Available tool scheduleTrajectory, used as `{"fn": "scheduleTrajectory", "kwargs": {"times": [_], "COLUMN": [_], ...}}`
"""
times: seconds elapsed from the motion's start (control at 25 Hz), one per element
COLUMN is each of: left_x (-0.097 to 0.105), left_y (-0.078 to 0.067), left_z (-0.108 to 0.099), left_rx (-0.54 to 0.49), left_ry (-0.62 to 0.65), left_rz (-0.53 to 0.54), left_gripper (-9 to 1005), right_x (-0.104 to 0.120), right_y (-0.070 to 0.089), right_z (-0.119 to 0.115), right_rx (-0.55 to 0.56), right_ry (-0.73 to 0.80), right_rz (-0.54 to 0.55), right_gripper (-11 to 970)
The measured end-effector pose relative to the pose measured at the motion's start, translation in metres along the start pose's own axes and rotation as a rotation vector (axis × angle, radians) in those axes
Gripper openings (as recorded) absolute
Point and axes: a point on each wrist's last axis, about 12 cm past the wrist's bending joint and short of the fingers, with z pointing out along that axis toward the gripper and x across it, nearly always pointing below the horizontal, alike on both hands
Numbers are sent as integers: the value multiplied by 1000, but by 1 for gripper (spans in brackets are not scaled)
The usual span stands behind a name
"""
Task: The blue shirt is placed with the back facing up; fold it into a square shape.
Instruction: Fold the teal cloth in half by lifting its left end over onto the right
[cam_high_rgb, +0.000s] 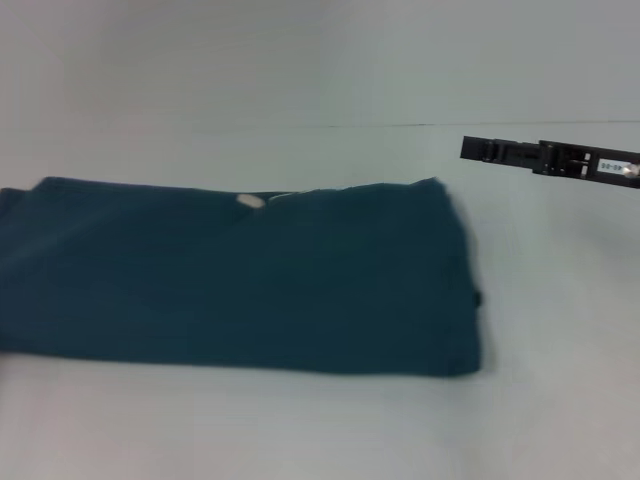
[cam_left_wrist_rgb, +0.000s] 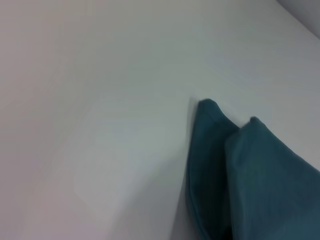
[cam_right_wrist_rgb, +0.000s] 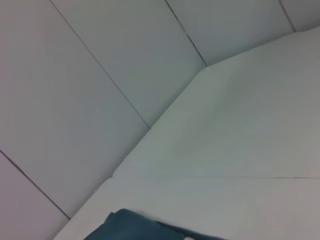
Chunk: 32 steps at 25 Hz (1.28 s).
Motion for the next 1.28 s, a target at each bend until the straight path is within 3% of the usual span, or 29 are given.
{"fn": "scheduleTrajectory", "kwargs": {"times": [0.2, 0.32, 0.44, 0.64, 0.8, 0.92, 1.08, 1.2, 1.24, 1.28], "left_x": [-6, -9, -8, 0, 12, 30, 61, 96, 96, 109], "left_y": [13, 1, -29, -112, -175, -210, -240, -250, -250, -253], "left_z": [-15, -11, 2, 35, 67, 93, 121, 140, 140, 145], "left_rx": [-41, 26, 183, 544, 758, 860, 918, 886, 886, 862], "left_ry": [-35, -24, -19, 28, 104, 141, 162, 152, 152, 145], "left_rz": [-19, -6, 31, 124, 168, 161, 122, 72, 72, 56], "left_gripper": [25, 24, 24, 24, 24, 25, 39, 53, 58, 63], "right_x": [1, 2, 6, 15, 20, 22, 24, 24, 24, 23], "right_y": [1, 1, -1, -5, -8, -10, -12, -15, -16, -17], "right_z": [6, 6, 2, -10, -20, -29, -43, -54, -56, -59], "right_rx": [-6, -3, 0, 7, 8, 2, -5, -1, 2, 8], "right_ry": [2, 1, 4, 11, 19, 29, 43, 48, 49, 50], "right_rz": [-2, 1, 3, -4, -13, -21, -34, -44, -47, -51], "right_gripper": [917, 916, 916, 917, 916, 916, 916, 917, 917, 917]}}
